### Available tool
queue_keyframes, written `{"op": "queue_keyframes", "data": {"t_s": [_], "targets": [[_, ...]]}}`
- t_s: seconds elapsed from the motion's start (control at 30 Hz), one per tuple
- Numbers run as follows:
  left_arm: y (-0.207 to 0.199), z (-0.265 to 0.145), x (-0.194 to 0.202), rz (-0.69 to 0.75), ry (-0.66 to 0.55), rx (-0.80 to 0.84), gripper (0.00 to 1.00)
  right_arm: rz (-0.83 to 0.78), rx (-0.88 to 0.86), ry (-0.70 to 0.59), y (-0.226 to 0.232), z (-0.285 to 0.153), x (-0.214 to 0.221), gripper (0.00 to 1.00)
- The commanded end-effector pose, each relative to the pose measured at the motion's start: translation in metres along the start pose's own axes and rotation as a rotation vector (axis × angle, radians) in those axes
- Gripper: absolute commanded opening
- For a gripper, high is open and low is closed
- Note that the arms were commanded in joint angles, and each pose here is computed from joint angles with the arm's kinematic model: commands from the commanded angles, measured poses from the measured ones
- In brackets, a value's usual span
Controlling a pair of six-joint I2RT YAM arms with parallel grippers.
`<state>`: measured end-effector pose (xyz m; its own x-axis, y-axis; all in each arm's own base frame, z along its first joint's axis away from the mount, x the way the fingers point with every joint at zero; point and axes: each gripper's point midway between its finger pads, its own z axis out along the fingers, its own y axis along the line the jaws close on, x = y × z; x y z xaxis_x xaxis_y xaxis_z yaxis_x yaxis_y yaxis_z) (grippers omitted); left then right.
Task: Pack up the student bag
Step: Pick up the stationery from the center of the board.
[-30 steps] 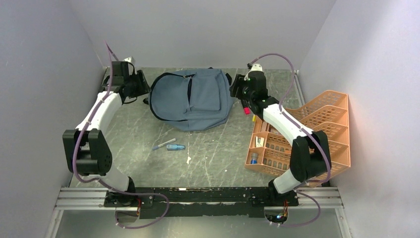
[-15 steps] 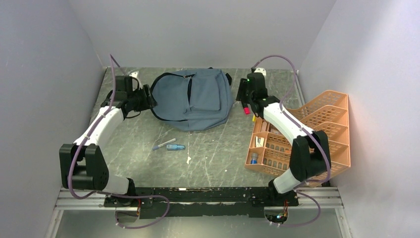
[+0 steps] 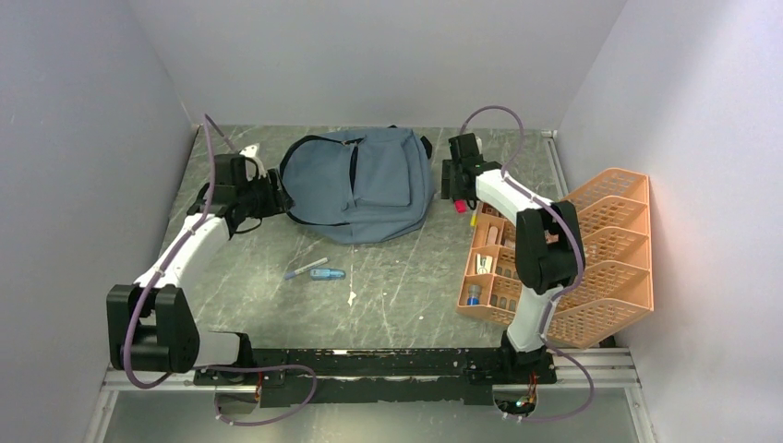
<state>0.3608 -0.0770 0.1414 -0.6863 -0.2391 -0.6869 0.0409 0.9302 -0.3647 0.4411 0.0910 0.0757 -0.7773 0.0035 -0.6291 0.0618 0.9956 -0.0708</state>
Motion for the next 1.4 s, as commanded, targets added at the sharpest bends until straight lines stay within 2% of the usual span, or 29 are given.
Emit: {"op": "queue_keyframes", "data": {"t_s": [0.0, 0.33, 0.57, 0.67, 0.83, 0.97, 1.07, 1.17, 1.27, 1.37], "targets": [[-0.005, -0.004, -0.005, 0.042, -0.047, 0.022, 0.58, -0.021, -0.011, 0.047, -0.006, 0.012, 0.0, 0.66], [-0.005, -0.008, -0.006, 0.038, -0.053, 0.016, 0.58, -0.065, -0.085, 0.147, 0.001, 0.042, 0.006, 0.68], [-0.004, -0.008, -0.006, 0.038, -0.052, 0.013, 0.58, -0.075, -0.057, 0.206, -0.004, 0.056, 0.021, 0.62], [-0.005, -0.009, -0.006, 0.038, -0.054, 0.015, 0.57, -0.077, -0.053, 0.22, -0.005, 0.059, 0.027, 0.54], [-0.007, -0.009, -0.006, 0.035, -0.057, 0.026, 0.57, -0.067, -0.061, 0.227, -0.004, 0.06, 0.033, 0.33], [-0.015, -0.008, -0.007, 0.019, -0.06, 0.07, 0.58, -0.038, -0.035, 0.158, -0.01, 0.048, 0.02, 0.23], [-0.026, -0.007, -0.01, -0.042, -0.052, 0.113, 0.6, -0.01, -0.033, 0.058, -0.013, 0.025, -0.008, 0.19], [-0.045, -0.013, -0.021, -0.112, -0.064, 0.189, 0.64, 0.007, -0.102, -0.057, -0.001, -0.008, -0.04, 0.17], [-0.068, -0.027, -0.038, -0.146, -0.098, 0.285, 0.68, -0.006, -0.205, -0.16, 0.028, -0.047, -0.063, 0.15], [-0.09, -0.04, -0.055, -0.162, -0.134, 0.355, 0.7, -0.074, -0.37, -0.224, 0.088, -0.087, -0.07, 0.15]]}}
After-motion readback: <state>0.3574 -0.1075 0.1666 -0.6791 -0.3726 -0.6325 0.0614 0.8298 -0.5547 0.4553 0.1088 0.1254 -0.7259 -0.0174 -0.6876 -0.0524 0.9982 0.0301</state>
